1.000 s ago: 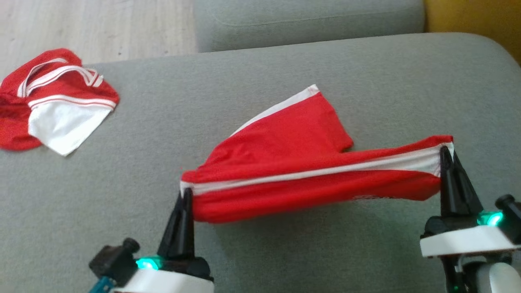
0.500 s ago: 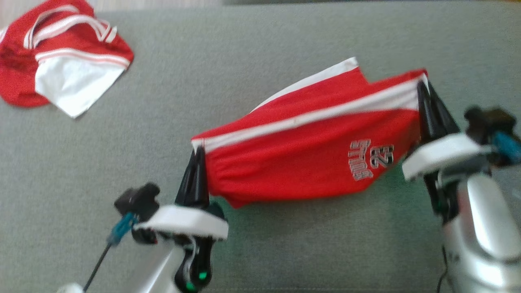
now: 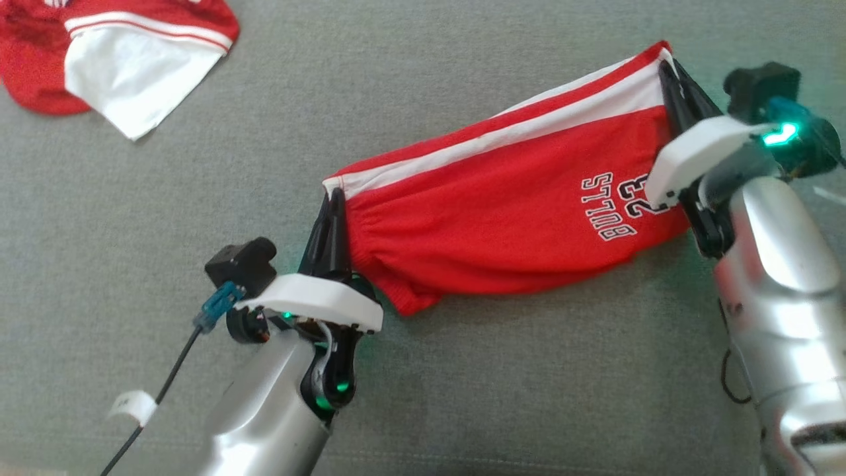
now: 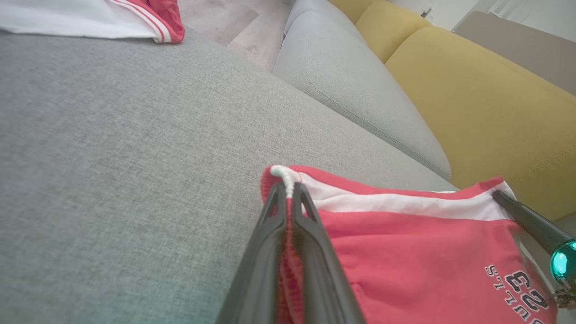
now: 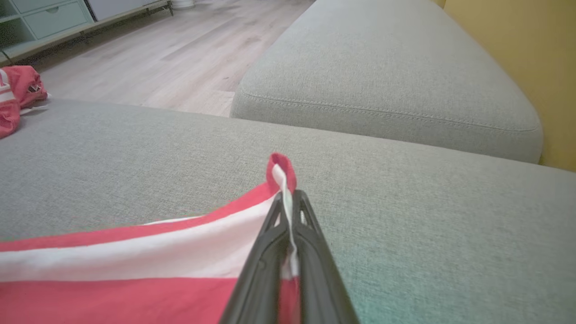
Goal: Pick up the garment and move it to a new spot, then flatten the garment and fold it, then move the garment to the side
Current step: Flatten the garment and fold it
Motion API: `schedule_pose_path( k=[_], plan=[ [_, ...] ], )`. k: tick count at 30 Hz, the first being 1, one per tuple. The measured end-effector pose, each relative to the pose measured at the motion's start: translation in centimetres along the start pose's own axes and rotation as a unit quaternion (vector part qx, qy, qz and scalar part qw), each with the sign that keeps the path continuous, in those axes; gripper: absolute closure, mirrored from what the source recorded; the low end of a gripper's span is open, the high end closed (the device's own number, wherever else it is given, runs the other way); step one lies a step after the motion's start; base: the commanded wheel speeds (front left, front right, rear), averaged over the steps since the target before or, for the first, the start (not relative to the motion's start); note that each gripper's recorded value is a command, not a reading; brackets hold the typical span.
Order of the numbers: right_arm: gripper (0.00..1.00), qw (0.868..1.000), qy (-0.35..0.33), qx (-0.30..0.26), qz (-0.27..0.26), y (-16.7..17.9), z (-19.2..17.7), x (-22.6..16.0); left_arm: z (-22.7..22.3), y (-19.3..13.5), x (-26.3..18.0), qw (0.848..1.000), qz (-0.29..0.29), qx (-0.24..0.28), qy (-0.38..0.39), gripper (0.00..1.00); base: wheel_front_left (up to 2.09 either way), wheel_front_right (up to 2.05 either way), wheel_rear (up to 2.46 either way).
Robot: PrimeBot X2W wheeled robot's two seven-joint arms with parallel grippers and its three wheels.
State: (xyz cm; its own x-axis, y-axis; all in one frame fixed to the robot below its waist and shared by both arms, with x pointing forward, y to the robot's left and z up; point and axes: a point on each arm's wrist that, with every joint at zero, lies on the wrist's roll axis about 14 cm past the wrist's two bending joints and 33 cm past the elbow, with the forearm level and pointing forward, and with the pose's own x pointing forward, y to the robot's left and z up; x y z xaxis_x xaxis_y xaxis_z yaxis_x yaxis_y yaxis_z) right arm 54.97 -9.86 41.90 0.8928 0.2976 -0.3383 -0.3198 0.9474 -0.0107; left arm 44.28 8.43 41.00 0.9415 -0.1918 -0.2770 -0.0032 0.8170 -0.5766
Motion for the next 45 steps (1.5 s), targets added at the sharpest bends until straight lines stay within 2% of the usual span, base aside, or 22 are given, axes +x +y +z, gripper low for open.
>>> schedule_pose_path(
  k=[1,3,4,5,6,7,16,22,28,33,38,39,40,42,43,45],
  plan=[
    [1.0,1.0,0.004,-0.003,0.004,0.2,-0.2,0.4,0.0,0.1,0.1,1.0,0.001,0.002,0.0,1.0,0.0,0.0,0.0],
    [0.69,1.0,0.019,-0.007,0.009,0.5,-0.7,0.9,-0.1,0.1,0.2,1.0,0.0,0.006,0.003,1.0,0.0,0.0,0.0],
    [0.01,1.0,0.027,-0.008,0.01,0.6,-1.0,1.0,-0.1,0.0,0.1,1.0,0.0,0.008,0.003,1.0,0.0,0.0,0.0],
    [0.0,0.999,0.034,-0.009,0.01,0.6,-1.4,1.1,-0.2,0.0,0.1,1.0,0.0,0.009,0.002,0.73,0.0,0.0,0.0],
    [0.0,0.999,0.037,-0.009,0.01,0.6,-1.5,1.1,-0.2,-0.1,0.0,1.0,0.0,0.01,0.003,0.26,0.0,0.0,0.0],
    [0.0,0.999,0.039,-0.01,0.009,0.5,-1.7,1.1,-0.2,-0.3,-0.1,1.0,-0.002,0.012,0.003,0.0,0.0,0.0,0.0],
    [0.0,0.999,0.035,-0.009,-0.005,-0.4,-1.9,-0.7,0.7,-2.2,-1.9,0.999,-0.024,0.027,-0.016,0.0,0.0,0.0,0.0],
    [0.0,0.999,0.03,-0.013,-0.009,-0.6,-0.8,-2.2,1.4,-0.3,-5.5,0.998,0.001,0.053,-0.032,0.0,0.0,0.0,0.0],
    [0.0,0.996,0.087,-0.009,-0.011,-0.7,-3.0,-4.1,4.1,1.4,-8.7,0.993,0.033,0.08,-0.075,0.0,0.0,0.0,0.0],
    [0.0,0.99,0.143,-0.005,0.002,0.4,-5.8,-5.0,5.6,3.6,-11.3,0.989,0.073,0.085,-0.099,0.0,0.0,0.0,0.0],
    [0.0,0.984,0.18,-0.001,0.005,0.7,-7.0,-5.2,6.3,4.5,-12.7,0.986,0.092,0.088,-0.111,0.0,0.0,0.0,0.0],
    [0.03,0.982,0.188,0.002,0.006,0.8,-7.2,-5.3,6.5,4.7,-12.9,0.985,0.096,0.088,-0.113,0.0,0.0,0.0,0.0],
    [0.31,0.981,0.193,0.008,0.006,0.9,-7.4,-5.2,6.7,4.8,-13.0,0.985,0.099,0.087,-0.115,0.0,0.0,0.0,0.0],
    [0.61,0.98,0.199,0.021,0.007,1.1,-7.5,-5.1,7.0,5.0,-13.2,0.983,0.103,0.089,-0.12,0.0,0.0,0.0,0.0],
    [0.7,0.979,0.2,0.026,0.007,1.2,-7.5,-5.1,7.1,5.0,-13.3,0.983,0.103,0.089,-0.121,0.0,0.0,0.0,0.0],
    [1.0,0.98,0.197,0.034,0.008,1.3,-7.4,-5.0,7.2,5.1,-13.5,0.983,0.107,0.09,-0.122,0.0,0.0,0.0,0.0]
  ],
)
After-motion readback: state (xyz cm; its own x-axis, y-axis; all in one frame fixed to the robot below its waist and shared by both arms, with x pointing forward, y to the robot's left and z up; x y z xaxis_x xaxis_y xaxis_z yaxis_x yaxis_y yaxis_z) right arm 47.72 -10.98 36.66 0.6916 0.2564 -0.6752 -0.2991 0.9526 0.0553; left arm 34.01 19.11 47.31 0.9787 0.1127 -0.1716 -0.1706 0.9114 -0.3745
